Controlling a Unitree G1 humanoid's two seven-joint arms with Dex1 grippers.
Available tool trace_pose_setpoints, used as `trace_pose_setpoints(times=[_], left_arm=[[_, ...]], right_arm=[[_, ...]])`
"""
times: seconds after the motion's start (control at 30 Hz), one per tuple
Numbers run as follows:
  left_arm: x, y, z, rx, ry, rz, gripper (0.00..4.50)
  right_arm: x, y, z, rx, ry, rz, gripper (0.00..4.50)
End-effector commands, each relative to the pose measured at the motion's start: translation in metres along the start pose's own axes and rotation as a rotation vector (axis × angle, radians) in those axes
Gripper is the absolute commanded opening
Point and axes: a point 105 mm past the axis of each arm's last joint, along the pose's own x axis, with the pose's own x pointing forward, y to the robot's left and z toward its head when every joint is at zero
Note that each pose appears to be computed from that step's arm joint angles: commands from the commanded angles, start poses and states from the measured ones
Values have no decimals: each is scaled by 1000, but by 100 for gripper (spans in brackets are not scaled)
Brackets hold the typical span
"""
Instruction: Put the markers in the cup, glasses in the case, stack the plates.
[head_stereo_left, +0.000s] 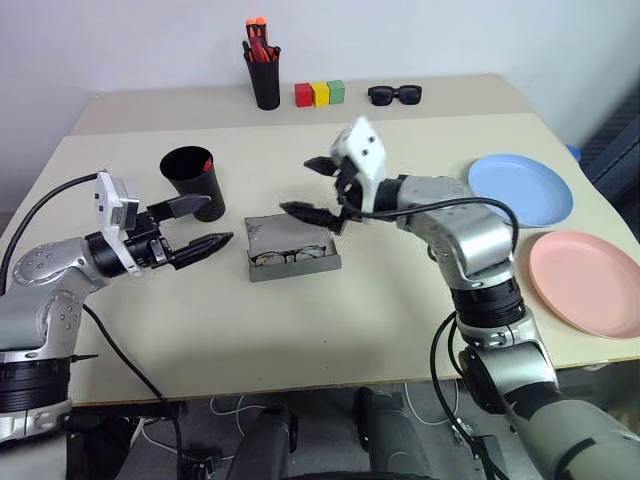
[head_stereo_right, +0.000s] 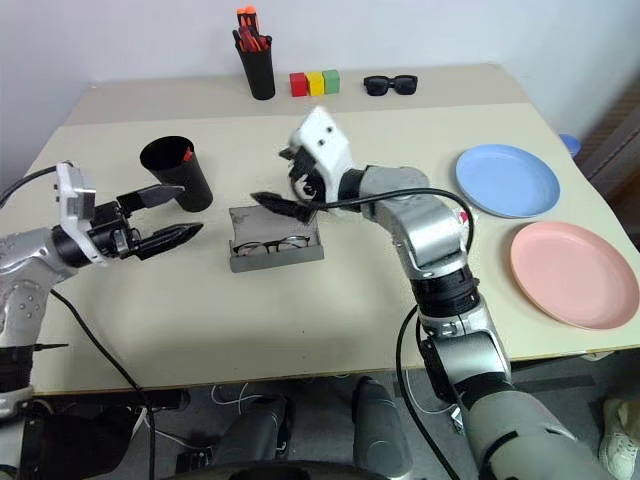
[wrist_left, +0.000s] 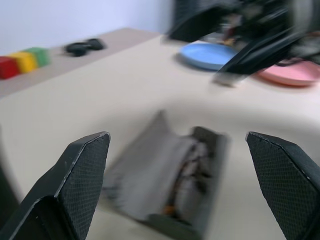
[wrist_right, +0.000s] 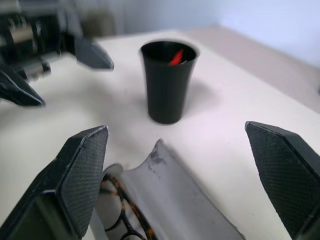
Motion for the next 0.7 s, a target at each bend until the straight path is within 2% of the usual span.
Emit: trace_pose_setpoints(times=[0.03, 0.1, 0.27, 0.43, 0.7], left_arm=[[13, 6, 12, 18, -51, 21, 359], [24, 14, 7, 35, -28, 60, 267], [66, 42, 0, 84, 7, 208, 4], [107, 46, -12, 83, 73, 213, 1], [143, 49, -32, -8, 214, 222, 1]], right_arm=[[-18, 7, 4, -49, -44, -5, 450], [-26, 14, -6, -59, -32, 8, 450], [-34, 32, -10, -31, -80, 54, 450], [-34, 32, -16, -32, -59, 42, 450], [-31, 32, -21, -56, -49, 23, 450]])
